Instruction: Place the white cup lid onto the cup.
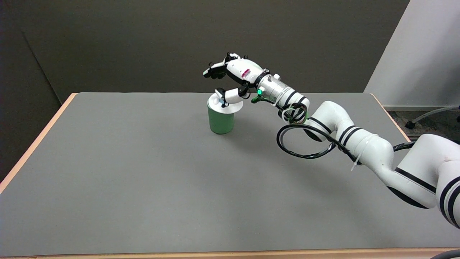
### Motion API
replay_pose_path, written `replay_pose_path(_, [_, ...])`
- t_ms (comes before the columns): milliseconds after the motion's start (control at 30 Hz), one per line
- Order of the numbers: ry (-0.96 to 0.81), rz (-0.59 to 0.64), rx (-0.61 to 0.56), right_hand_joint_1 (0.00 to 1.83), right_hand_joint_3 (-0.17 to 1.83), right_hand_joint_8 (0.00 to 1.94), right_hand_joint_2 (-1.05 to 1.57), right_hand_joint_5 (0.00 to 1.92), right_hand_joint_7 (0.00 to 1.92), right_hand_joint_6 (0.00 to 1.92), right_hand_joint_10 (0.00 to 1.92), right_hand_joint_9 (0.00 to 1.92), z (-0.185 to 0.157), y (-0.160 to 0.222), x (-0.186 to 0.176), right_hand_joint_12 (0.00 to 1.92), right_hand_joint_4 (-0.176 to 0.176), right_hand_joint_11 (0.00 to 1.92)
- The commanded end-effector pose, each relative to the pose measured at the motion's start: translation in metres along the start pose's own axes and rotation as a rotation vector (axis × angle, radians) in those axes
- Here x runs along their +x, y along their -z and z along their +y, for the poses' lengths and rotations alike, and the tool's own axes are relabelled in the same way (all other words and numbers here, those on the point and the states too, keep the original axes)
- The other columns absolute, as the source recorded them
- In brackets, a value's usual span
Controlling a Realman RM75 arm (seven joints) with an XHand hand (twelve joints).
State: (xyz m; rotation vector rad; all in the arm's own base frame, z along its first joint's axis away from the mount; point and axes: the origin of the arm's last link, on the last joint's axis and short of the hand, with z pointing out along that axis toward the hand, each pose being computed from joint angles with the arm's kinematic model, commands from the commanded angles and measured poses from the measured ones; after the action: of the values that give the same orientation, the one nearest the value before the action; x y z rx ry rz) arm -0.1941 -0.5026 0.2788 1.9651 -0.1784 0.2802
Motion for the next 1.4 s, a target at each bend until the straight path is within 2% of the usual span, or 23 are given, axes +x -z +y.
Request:
replay_pose_path(33, [-0.008, 0.107, 0.028, 0.77, 0.75, 0.20, 0.86, 0.57, 0.68, 0.18, 0.34, 0.65, -0.002, 0.002, 0.039, 1.14, 0.055, 0.00])
replay_pose_path(200, [0.009, 0.140, -0.008, 0.78, 0.84, 0.20, 0.81, 0.59, 0.69, 0.19, 0.21, 0.69, 0.015, 0.014, 0.058, 1.15, 0.063, 0.02])
replay_pose_path(367, [0.007, 0.171, -0.099, 0.74, 0.91, 0.19, 0.78, 0.59, 0.65, 0.19, 0.20, 0.65, 0.044, 0.039, 0.075, 1.00, 0.064, 0.15])
replay_pose_path(633, [-0.114, 0.269, -0.294, 0.71, 0.95, 0.18, 0.74, 0.58, 0.62, 0.19, 0.19, 0.64, 0.112, 0.107, 0.096, 0.92, 0.060, 0.22])
replay_pose_path(767, [-0.130, 0.270, -0.357, 0.68, 0.94, 0.18, 0.74, 0.57, 0.61, 0.19, 0.20, 0.64, 0.133, 0.135, 0.094, 0.90, 0.062, 0.23])
replay_pose_path(833, [-0.132, 0.256, -0.387, 0.67, 1.03, 0.17, 0.70, 0.57, 0.62, 0.20, 0.21, 0.63, 0.141, 0.149, 0.089, 0.85, 0.064, 0.24])
replay_pose_path(900, [-0.131, 0.263, -0.415, 0.67, 1.03, 0.17, 0.69, 0.56, 0.61, 0.20, 0.21, 0.63, 0.150, 0.165, 0.086, 0.85, 0.061, 0.24])
replay_pose_path(1100, [-0.153, 0.306, -0.451, 0.66, 1.04, 0.17, 0.69, 0.56, 0.61, 0.20, 0.21, 0.62, 0.161, 0.202, 0.075, 0.83, 0.058, 0.25])
replay_pose_path(1400, [-0.166, 0.301, -0.499, 0.66, 1.03, 0.17, 0.69, 0.56, 0.61, 0.20, 0.21, 0.62, 0.172, 0.223, 0.061, 0.82, 0.060, 0.25])
